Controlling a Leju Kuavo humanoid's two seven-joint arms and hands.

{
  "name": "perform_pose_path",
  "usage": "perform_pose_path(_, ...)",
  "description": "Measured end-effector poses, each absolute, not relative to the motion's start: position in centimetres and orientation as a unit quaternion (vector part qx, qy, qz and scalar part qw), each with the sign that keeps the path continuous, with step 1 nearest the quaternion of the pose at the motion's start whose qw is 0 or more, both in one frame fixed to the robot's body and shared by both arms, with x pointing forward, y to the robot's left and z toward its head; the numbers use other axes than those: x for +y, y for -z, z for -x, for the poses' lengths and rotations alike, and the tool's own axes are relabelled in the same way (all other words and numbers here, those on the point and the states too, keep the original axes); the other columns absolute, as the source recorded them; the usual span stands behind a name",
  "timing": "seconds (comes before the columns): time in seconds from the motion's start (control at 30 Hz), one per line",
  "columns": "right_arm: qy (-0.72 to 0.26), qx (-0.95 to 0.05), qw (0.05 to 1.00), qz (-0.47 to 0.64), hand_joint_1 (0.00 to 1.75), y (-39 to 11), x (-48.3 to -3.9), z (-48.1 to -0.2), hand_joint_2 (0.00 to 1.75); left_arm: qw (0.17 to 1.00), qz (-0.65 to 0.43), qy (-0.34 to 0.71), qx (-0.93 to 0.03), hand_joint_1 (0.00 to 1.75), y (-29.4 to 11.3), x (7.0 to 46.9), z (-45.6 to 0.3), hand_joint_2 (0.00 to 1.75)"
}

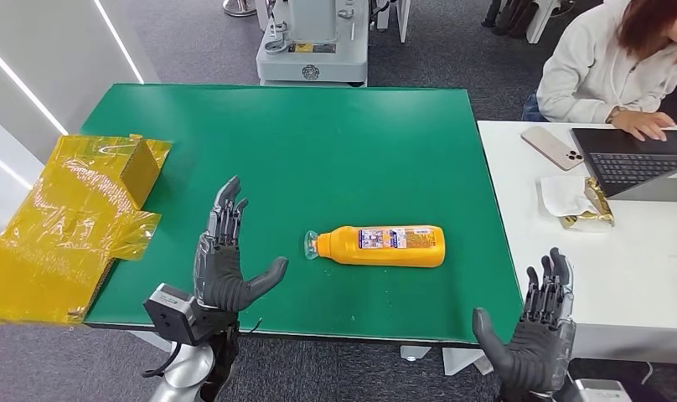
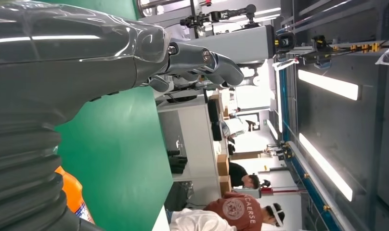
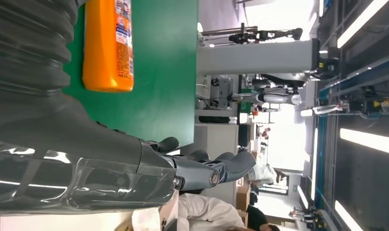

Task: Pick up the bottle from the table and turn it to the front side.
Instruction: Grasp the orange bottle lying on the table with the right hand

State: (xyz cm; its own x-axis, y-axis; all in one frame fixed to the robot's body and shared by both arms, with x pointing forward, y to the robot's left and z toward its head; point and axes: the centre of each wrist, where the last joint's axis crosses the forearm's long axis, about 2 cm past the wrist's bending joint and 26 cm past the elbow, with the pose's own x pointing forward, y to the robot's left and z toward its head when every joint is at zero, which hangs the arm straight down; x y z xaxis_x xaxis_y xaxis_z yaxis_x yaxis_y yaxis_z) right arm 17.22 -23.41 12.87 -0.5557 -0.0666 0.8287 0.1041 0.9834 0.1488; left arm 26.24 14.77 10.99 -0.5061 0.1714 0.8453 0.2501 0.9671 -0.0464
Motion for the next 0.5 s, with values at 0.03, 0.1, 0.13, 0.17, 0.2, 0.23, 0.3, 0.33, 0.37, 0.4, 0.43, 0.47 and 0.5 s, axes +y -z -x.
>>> perform_pose_path(0.03,0.082,-0.877,0.474,0.013,0.00,-12.8,-23.4,-17.3,1.75,0.482,0.121,0.041,-0.867,0.00,-11.0,14.8,-26.2,1.75)
perform_pose_path(0.1,0.065,-0.877,0.476,0.022,0.00,-12.7,-23.5,-17.5,1.75,0.482,0.120,0.040,-0.867,0.00,-10.9,14.8,-26.2,1.75)
perform_pose_path(0.13,0.059,-0.877,0.477,0.025,0.00,-12.7,-23.5,-17.6,1.75,0.482,0.120,0.040,-0.867,0.00,-10.9,14.8,-26.2,1.75)
perform_pose_path(0.17,0.055,-0.877,0.477,0.028,0.00,-12.7,-23.5,-17.7,1.75,0.482,0.120,0.040,-0.867,0.00,-10.9,14.8,-26.2,1.75)
perform_pose_path(0.2,0.052,-0.877,0.477,0.029,0.00,-12.6,-23.6,-17.8,1.75,0.482,0.120,0.040,-0.867,0.00,-10.9,14.8,-26.2,1.75)
perform_pose_path(0.23,0.050,-0.877,0.477,0.030,0.00,-12.6,-23.6,-17.9,1.75,0.482,0.120,0.040,-0.867,0.00,-10.9,14.8,-26.2,1.75)
perform_pose_path(0.3,0.043,-0.876,0.479,0.034,0.00,-12.5,-23.6,-18.0,1.75,0.482,0.120,0.041,-0.867,0.00,-10.9,14.8,-26.2,1.75)
perform_pose_path(0.33,0.035,-0.876,0.479,0.040,0.00,-12.6,-23.7,-18.1,1.75,0.481,0.120,0.042,-0.867,0.00,-10.9,14.8,-26.2,1.75)
perform_pose_path(0.37,0.022,-0.876,0.479,0.050,0.00,-12.6,-23.7,-18.2,1.75,0.480,0.120,0.044,-0.868,0.00,-10.9,14.8,-26.2,1.75)
perform_pose_path(0.4,0.006,-0.876,0.479,0.064,0.00,-12.7,-23.8,-18.5,1.75,0.479,0.121,0.046,-0.868,0.00,-10.9,14.7,-26.2,1.75)
perform_pose_path(0.43,-0.012,-0.875,0.477,0.079,0.00,-12.8,-23.9,-18.8,1.75,0.478,0.123,0.048,-0.868,0.00,-10.9,14.7,-26.2,1.75)
perform_pose_path(0.47,-0.030,-0.875,0.474,0.096,0.00,-12.9,-24.0,-19.1,1.75,0.478,0.126,0.050,-0.868,0.00,-10.9,14.5,-26.2,1.75)
perform_pose_path(0.5,-0.048,-0.874,0.471,0.112,0.00,-13.0,-24.1,-19.5,1.75,0.478,0.129,0.052,-0.867,0.00,-10.9,14.4,-26.2,1.75)
